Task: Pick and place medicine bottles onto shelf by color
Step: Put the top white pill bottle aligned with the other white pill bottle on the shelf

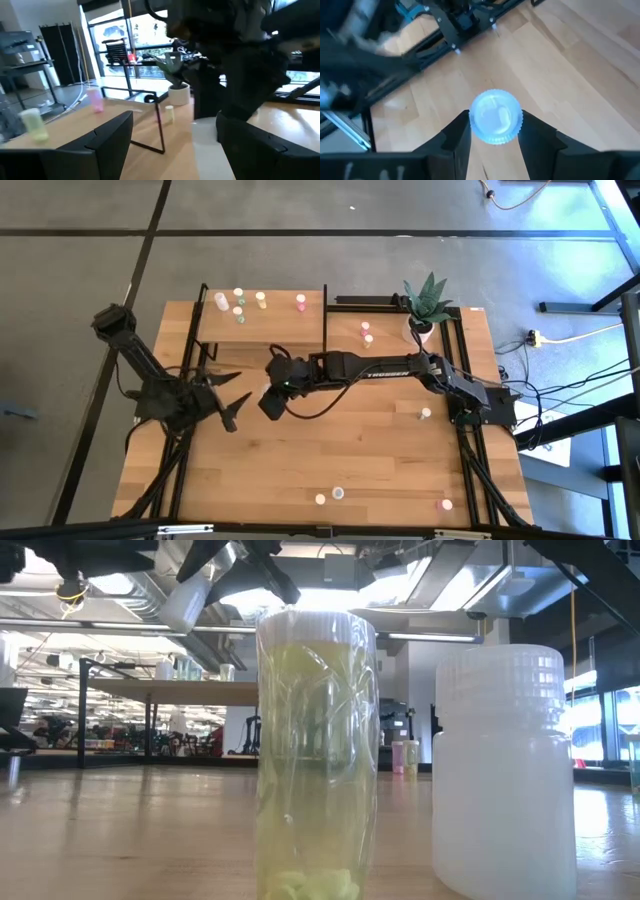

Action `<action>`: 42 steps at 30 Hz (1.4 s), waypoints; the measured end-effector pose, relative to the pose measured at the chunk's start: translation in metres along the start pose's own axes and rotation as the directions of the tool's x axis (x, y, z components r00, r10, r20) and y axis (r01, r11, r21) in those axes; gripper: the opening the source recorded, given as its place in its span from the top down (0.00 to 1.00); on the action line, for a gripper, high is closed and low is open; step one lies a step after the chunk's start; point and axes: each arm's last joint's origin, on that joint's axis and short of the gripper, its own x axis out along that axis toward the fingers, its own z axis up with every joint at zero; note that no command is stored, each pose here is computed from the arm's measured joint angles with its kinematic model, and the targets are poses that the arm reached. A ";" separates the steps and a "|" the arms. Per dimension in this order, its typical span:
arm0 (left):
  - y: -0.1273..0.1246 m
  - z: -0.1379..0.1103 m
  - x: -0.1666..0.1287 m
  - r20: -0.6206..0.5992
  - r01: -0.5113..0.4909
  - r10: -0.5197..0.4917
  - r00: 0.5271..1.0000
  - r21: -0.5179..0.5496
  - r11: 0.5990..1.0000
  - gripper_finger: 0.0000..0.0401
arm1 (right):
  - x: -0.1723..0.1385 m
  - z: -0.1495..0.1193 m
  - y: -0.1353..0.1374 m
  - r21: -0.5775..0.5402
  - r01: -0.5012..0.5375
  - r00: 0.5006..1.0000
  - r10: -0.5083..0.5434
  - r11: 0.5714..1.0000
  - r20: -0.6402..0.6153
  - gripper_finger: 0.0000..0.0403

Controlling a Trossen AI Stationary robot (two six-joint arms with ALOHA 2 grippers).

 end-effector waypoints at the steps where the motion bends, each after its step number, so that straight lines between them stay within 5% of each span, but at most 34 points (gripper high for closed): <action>1: 0.002 0.002 -0.003 -0.003 -0.003 0.003 1.000 0.002 1.000 0.30 | 0.000 0.000 0.000 -0.008 0.002 1.000 -0.002 1.000 -0.005 0.65; 10: 0.009 0.010 -0.018 -0.020 0.039 -0.039 0.999 -0.001 0.999 0.30 | 0.008 -0.005 -0.003 -0.018 0.022 0.999 -0.023 1.000 -0.033 0.65; 29: 0.008 0.010 -0.024 -0.017 0.082 -0.082 0.997 -0.001 0.997 0.30 | 0.086 -0.044 -0.021 -0.091 0.096 0.984 -0.109 0.991 -0.141 0.64; 42: 0.008 0.010 -0.024 -0.017 0.081 -0.081 0.997 -0.001 0.997 0.30 | 0.102 -0.049 -0.029 -0.172 0.157 0.978 -0.177 0.972 -0.106 0.64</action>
